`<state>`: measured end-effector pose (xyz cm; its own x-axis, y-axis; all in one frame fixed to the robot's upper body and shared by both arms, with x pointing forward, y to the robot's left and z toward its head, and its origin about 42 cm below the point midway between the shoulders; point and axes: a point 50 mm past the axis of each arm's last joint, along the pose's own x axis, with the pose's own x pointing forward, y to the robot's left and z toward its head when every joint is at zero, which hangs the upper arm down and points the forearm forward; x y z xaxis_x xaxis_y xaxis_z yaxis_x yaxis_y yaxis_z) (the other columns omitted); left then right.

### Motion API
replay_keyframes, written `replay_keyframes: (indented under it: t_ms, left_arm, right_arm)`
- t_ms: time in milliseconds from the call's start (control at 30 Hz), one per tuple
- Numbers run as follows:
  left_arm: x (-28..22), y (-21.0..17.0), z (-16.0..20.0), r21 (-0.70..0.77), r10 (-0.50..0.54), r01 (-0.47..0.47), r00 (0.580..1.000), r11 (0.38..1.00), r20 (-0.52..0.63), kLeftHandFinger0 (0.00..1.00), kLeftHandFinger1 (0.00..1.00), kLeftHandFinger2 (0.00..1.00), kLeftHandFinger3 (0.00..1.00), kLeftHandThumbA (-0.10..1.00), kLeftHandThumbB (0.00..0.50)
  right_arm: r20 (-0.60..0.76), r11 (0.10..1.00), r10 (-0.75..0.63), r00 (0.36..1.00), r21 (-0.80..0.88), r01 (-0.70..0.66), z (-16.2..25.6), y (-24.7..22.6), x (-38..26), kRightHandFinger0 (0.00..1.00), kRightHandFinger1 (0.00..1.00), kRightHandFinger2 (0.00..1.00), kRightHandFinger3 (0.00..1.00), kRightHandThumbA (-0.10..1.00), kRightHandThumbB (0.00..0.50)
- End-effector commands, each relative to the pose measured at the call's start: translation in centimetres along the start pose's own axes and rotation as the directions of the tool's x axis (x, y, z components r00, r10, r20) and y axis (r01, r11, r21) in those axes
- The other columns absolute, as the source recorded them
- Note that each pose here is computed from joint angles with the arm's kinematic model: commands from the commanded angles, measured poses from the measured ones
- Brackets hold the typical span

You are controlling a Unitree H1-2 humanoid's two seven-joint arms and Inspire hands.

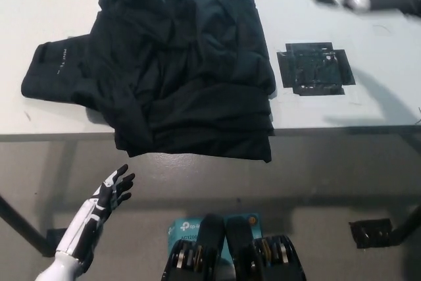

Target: The robot grabs the right edges of the black jacket on the table, and folds it in half

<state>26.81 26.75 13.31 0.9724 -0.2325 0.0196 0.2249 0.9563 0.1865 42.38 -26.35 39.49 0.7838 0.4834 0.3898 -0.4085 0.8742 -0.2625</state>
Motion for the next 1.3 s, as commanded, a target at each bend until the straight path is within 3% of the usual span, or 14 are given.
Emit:
replay_keyframes:
  t_ms: [0,167,333,467,633,833,900,1267]
  left_arm:
    - [1.9,2.8,1.6,-0.013,0.074,-0.073,0.992,0.997,0.098,1.00,1.00,1.00,1.00,1.00,0.277]
    - [2.5,2.7,1.9,-0.008,0.078,-0.078,0.990,0.997,0.120,1.00,1.00,1.00,1.00,1.00,0.290]
    - [2.2,2.7,2.2,-0.006,0.061,-0.061,0.990,0.998,0.127,1.00,1.00,1.00,1.00,1.00,0.279]
    - [1.5,1.9,1.7,-0.020,0.051,-0.049,0.991,0.999,0.122,1.00,1.00,1.00,1.00,1.00,0.289]
    - [0.4,1.3,1.0,-0.044,0.056,-0.052,0.994,0.998,0.095,1.00,1.00,1.00,1.00,1.00,0.297]
    - [-0.6,0.9,0.7,-0.036,0.051,-0.048,0.996,0.998,0.079,1.00,1.00,1.00,1.00,1.00,0.284]
    - [-0.7,0.8,0.6,-0.028,0.046,-0.044,0.996,0.999,0.077,1.00,1.00,1.00,1.00,1.00,0.292]
    - [-1.0,0.5,-0.2,-0.047,0.065,-0.063,0.997,0.997,0.037,1.00,1.00,1.00,1.00,1.00,0.286]
  right_arm:
    - [0.383,0.991,-0.122,0.916,0.093,0.093,7.9,1.6,-10.5,1.00,1.00,1.00,1.00,1.00,0.341]
    - [0.316,0.974,-0.182,0.931,0.185,0.128,3.5,4.3,-11.4,1.00,1.00,1.00,1.00,1.00,0.319]
    - [0.089,0.942,-0.197,0.976,0.295,0.163,-4.3,8.5,-12.7,1.00,1.00,1.00,1.00,1.00,0.289]
    - [-0.054,0.897,-0.280,0.958,0.342,0.282,-9.9,10.4,-14.9,1.00,1.00,1.00,1.00,1.00,0.233]
    - [-0.236,0.867,-0.282,0.930,0.353,0.353,-16.3,12.3,-16.9,1.00,1.00,1.00,1.00,1.00,0.232]
    - [-0.295,0.904,-0.234,0.926,0.284,0.319,-18.2,13.1,-18.9,1.00,1.00,1.00,1.00,1.00,0.161]
    - [-0.298,0.905,-0.233,0.926,0.282,0.319,-18.6,13.3,-19.3,1.00,1.00,1.00,1.00,1.00,0.190]
    - [-0.325,0.908,-0.213,0.921,0.281,0.309,-19.8,14.2,-20.4,1.00,1.00,1.00,1.00,1.00,0.187]
